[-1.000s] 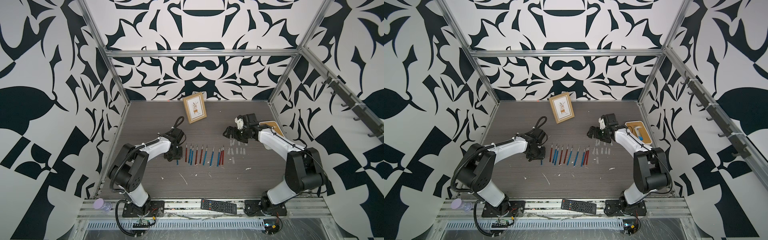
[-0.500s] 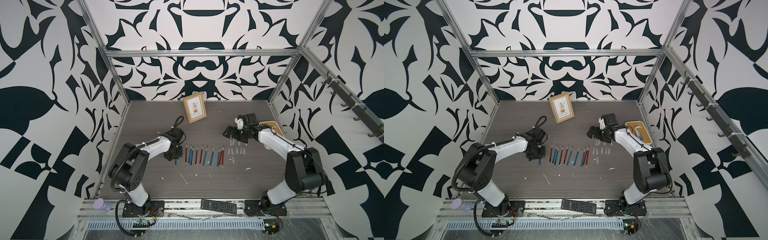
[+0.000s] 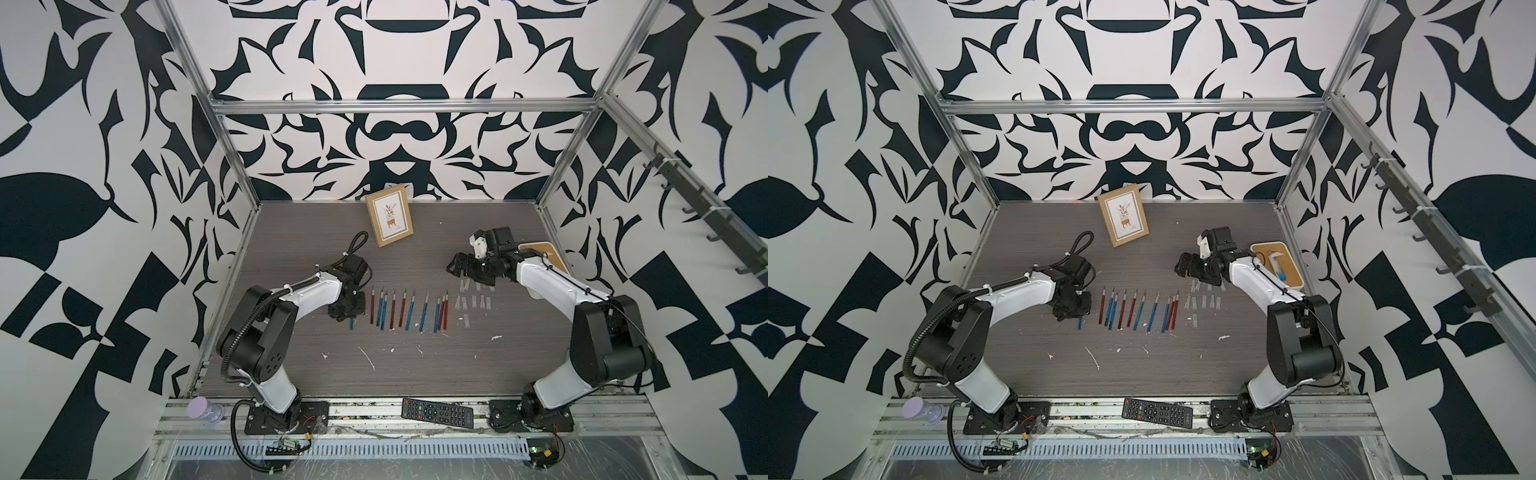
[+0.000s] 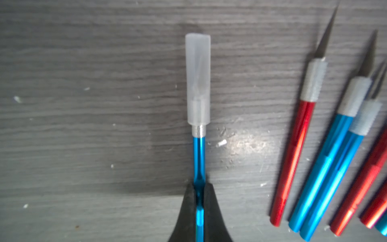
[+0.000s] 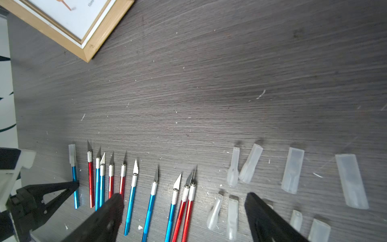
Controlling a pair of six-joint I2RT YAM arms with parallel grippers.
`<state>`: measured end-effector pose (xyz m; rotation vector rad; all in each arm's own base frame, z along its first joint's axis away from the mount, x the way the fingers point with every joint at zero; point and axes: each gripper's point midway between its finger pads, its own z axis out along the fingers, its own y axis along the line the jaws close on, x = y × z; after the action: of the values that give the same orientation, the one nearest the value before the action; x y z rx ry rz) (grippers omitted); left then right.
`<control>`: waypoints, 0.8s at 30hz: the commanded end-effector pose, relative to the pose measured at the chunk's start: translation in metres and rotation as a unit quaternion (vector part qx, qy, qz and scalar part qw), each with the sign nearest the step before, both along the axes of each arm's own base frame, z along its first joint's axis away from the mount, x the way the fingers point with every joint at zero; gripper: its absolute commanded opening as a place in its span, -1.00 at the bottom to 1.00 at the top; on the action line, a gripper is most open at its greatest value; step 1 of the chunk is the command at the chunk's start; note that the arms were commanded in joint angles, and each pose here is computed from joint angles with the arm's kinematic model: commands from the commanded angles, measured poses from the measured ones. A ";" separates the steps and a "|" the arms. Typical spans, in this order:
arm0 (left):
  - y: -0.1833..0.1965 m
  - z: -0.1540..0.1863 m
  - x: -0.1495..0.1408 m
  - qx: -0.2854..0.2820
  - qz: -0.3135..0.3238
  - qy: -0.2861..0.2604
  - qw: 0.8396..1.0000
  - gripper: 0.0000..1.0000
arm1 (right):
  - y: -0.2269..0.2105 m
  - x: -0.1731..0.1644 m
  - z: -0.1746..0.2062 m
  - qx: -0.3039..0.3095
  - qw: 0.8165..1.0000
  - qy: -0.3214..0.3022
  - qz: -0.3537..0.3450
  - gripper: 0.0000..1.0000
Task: Remove protective caps from carving knives
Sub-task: Pick up the carving knife from the center of the board.
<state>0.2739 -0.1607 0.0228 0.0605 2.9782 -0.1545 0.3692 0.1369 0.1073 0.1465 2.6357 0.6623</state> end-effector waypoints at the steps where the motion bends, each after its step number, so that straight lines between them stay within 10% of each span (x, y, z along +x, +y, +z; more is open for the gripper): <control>1: -0.017 0.032 0.005 -0.051 -0.020 -0.021 0.998 -1.00 | 0.004 0.008 0.023 0.015 0.999 -0.031 0.002 0.74; 10: -0.086 0.100 0.013 -0.280 -0.097 -0.073 0.952 -1.00 | 0.017 0.012 0.038 0.037 0.998 -0.049 0.014 0.78; 24: -0.117 0.112 0.016 -0.369 -0.092 -0.060 0.923 -1.00 | 0.110 0.008 0.078 0.121 0.980 -0.112 0.108 0.75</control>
<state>0.2914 -0.2675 0.1321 0.2469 2.6043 -1.1364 0.3643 0.2215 0.1437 -0.0671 2.5082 0.9222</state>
